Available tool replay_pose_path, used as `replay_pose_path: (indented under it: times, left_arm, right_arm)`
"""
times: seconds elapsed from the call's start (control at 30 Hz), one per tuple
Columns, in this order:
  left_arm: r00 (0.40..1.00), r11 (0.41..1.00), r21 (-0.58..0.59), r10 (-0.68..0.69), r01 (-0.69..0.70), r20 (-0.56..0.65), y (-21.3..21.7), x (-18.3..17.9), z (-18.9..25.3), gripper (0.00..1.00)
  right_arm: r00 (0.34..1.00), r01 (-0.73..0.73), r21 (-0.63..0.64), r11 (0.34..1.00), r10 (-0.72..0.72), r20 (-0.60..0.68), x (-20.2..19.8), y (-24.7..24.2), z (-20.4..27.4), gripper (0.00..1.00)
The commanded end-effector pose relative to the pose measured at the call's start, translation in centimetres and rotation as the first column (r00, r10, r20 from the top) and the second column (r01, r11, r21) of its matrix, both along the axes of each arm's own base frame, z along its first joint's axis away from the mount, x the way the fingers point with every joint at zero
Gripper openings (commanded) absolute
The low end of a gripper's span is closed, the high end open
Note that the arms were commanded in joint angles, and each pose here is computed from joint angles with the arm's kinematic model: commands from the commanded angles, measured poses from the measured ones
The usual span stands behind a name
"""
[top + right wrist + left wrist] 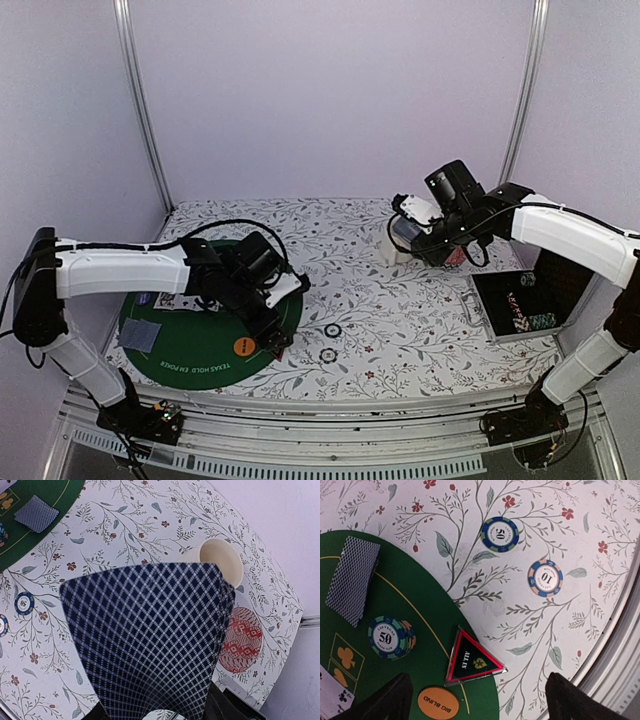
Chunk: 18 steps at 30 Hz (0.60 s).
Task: Distribute texas hold em gaming equipment
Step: Place the all-in button in the big blind area.
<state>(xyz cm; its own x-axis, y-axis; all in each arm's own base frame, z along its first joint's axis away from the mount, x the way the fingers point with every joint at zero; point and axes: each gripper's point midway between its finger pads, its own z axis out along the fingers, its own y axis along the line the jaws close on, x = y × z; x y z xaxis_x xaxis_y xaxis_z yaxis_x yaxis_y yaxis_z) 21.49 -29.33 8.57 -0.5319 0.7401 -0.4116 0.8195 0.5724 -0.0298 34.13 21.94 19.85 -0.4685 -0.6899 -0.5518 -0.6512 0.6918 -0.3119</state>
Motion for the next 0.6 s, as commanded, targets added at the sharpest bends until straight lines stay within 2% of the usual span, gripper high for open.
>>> replay_pose_path:
  times: [0.0,0.07,0.13,0.27,0.4,0.47,0.57]
  left_arm:
    - [0.998,0.994,-0.102,-0.035,0.04,0.047,-2.0,0.2,4.0,0.94]
    - [0.993,0.969,-0.239,-0.032,0.059,0.116,-3.7,0.8,7.9,0.94]
    - [0.987,0.916,-0.398,0.021,0.046,0.162,-5.0,1.7,12.3,0.96]
    - [0.983,0.766,-0.641,0.154,-0.057,0.096,-5.0,4.1,18.1,0.98]
    - [0.989,0.653,-0.75,0.145,-0.102,-0.008,-4.9,5.4,20.8,0.98]
    - [0.989,0.631,-0.767,0.141,-0.117,-0.035,-4.9,5.8,21.6,0.98]
    - [0.985,0.627,-0.765,0.16,-0.148,-0.06,-4.6,6.7,21.3,0.98]
  right_arm:
    - [1.0,-0.014,0.042,0.999,0.013,0.024,0.4,1.0,1.8,0.47]
    - [0.999,-0.04,0.051,0.998,0.038,0.038,-0.1,2.0,2.2,0.47]
    - [0.994,-0.087,0.064,0.994,0.082,0.069,-0.8,3.4,3.0,0.47]
    - [0.976,-0.182,0.081,0.98,0.17,0.134,-2.3,6.7,4.6,0.47]
    - [0.952,-0.27,0.065,0.961,0.256,0.165,-3.9,10.0,4.9,0.47]
    - [0.939,-0.312,0.054,0.949,0.299,0.17,-4.6,11.6,4.8,0.47]
    - [0.921,-0.361,0.048,0.931,0.348,0.174,-5.5,13.6,4.7,0.47]
